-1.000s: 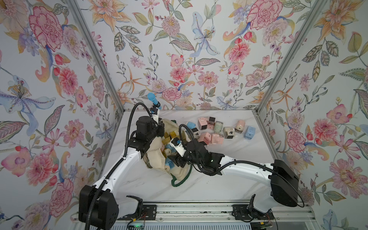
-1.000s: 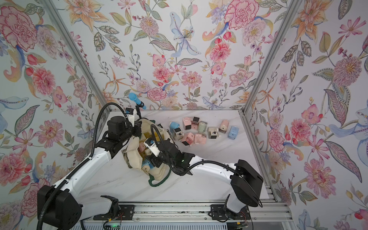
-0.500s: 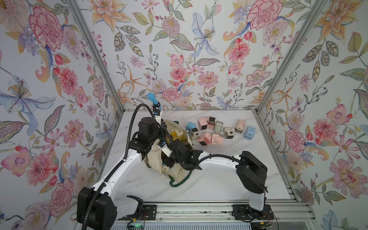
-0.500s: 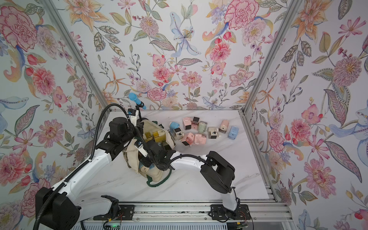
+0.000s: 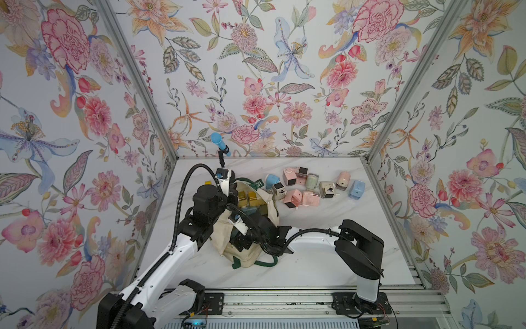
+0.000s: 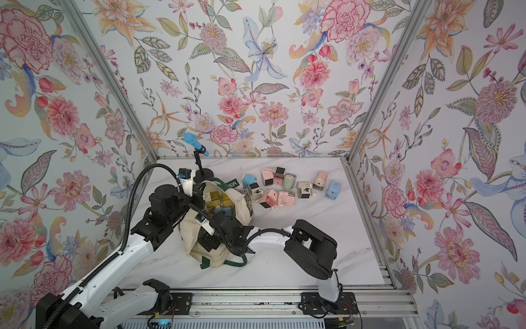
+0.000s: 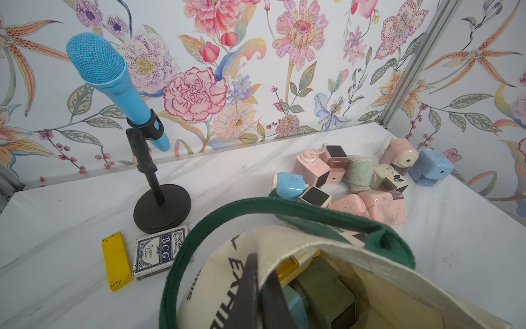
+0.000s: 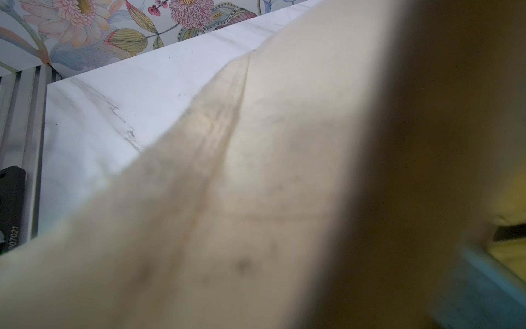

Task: Take out the pencil sharpeners from the tote bags
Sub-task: Pick up the pencil sharpener from the canvas bag.

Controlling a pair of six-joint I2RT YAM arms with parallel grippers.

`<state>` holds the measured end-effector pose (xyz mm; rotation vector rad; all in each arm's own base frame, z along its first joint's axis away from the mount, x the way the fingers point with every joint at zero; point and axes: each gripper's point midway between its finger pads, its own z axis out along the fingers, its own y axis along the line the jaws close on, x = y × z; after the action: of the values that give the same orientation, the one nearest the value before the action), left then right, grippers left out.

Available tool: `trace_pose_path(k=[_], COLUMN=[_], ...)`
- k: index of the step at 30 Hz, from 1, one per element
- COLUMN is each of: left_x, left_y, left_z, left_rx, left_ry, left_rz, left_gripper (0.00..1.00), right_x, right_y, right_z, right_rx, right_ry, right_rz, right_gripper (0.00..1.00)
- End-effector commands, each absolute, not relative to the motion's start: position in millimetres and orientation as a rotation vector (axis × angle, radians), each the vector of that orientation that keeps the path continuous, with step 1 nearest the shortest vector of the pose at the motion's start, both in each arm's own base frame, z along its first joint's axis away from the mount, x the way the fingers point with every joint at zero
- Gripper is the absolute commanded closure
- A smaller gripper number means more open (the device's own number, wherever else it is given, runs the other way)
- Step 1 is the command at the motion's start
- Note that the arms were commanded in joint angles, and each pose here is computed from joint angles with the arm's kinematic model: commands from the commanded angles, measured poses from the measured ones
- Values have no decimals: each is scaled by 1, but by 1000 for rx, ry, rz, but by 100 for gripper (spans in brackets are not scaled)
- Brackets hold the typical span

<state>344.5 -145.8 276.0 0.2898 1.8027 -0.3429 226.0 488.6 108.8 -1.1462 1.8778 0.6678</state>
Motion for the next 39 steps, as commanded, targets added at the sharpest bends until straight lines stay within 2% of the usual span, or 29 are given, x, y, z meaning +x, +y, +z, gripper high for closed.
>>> trace_pose_path(k=[1,10,16,26,34,39], left_x=[336,323,329,329,328,329], left_y=[-141,-144,-150,-149,-152,-153], left_z=[292,298,290,294,295,294], left_rx=[296,355,368,359,362,366], left_ry=[1711,1688,1726,1714,1717,1722], left_rz=[-312,-205,-221,-230,-246,-248], left_gripper=[100,100,100,100,100,100], right_x=[254,240,217,219,222,232], right_y=[459,463,478,486,502,499], right_z=[99,71,81,64,51,37], right_rx=[-953,-972,-998,-805,-830,-838], right_ry=[2016,2118,2105,2228,2233,2260], right_rz=[622,700,869,928,902,685], right_gripper=[6,0,0,0,0,0])
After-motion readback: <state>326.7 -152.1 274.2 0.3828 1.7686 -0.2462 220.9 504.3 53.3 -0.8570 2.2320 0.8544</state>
